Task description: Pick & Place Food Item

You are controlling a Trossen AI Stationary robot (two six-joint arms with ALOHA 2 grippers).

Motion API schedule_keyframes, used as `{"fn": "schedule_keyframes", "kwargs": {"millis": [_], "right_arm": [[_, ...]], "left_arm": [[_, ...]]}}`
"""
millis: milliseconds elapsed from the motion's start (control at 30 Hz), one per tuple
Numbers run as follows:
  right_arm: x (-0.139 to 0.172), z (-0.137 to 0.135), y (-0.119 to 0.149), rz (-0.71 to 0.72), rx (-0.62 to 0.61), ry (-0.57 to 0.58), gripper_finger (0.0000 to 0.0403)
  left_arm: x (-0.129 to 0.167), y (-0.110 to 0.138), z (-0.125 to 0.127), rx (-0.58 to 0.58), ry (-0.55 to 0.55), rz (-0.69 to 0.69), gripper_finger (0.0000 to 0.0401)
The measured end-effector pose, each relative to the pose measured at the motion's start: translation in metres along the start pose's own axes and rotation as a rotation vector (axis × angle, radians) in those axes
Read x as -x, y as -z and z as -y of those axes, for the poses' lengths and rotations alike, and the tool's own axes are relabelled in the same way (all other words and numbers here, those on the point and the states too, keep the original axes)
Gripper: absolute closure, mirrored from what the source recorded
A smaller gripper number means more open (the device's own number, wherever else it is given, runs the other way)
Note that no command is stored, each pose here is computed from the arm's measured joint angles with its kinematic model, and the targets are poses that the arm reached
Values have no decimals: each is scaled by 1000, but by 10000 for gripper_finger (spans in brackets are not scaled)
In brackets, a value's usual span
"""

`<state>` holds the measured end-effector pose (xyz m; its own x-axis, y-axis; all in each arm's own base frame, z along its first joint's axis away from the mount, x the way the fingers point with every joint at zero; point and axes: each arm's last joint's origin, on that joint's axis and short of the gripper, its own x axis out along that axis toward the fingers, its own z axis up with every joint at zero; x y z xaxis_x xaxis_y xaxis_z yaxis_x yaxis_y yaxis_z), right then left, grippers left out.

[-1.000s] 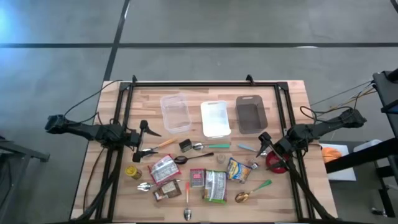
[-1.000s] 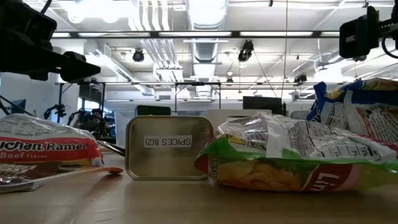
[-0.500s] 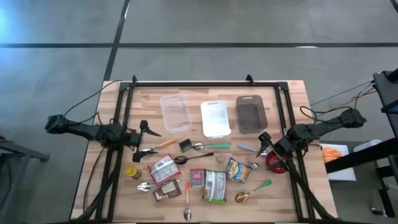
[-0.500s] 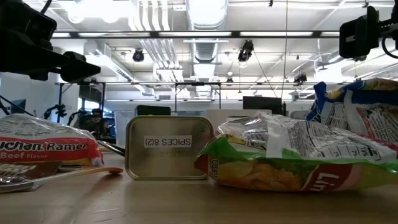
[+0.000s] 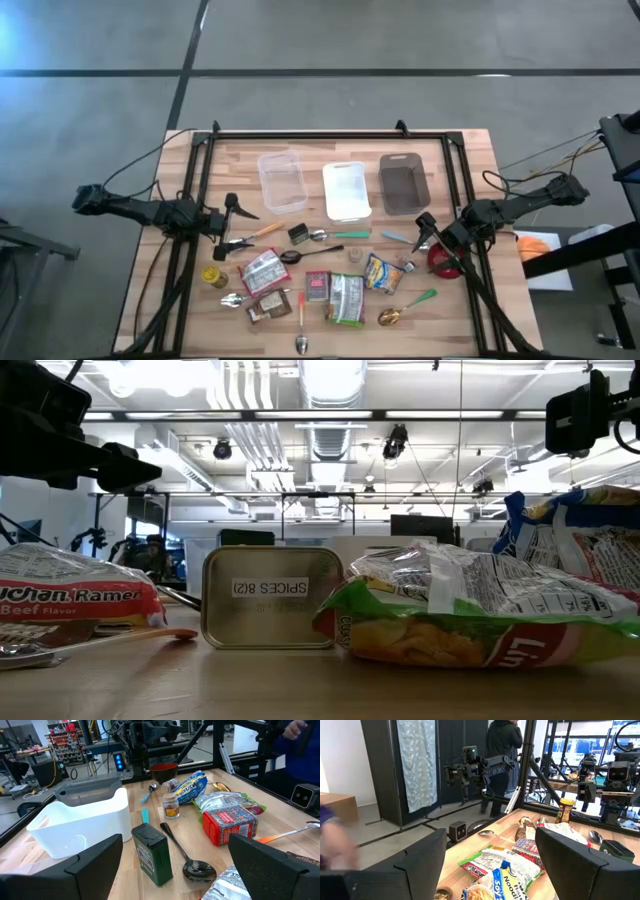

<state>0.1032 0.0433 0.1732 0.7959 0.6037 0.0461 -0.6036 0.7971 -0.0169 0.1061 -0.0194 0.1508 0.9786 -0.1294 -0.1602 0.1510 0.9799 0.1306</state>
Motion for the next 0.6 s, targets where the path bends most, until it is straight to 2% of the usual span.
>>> {"fn": "schedule_keyframes", "kwargs": {"millis": [433, 533, 600], "right_arm": [[0, 0, -1, 7, 10, 5, 103], [0, 2, -6, 64, 52, 76, 103], [0, 2, -8, 86, -10, 74, 103]], "left_arm": [[0, 0, 0, 0, 0, 0, 38], [0, 0, 0, 0, 0, 0, 38], [0, 0, 0, 0, 0, 0, 38]]}}
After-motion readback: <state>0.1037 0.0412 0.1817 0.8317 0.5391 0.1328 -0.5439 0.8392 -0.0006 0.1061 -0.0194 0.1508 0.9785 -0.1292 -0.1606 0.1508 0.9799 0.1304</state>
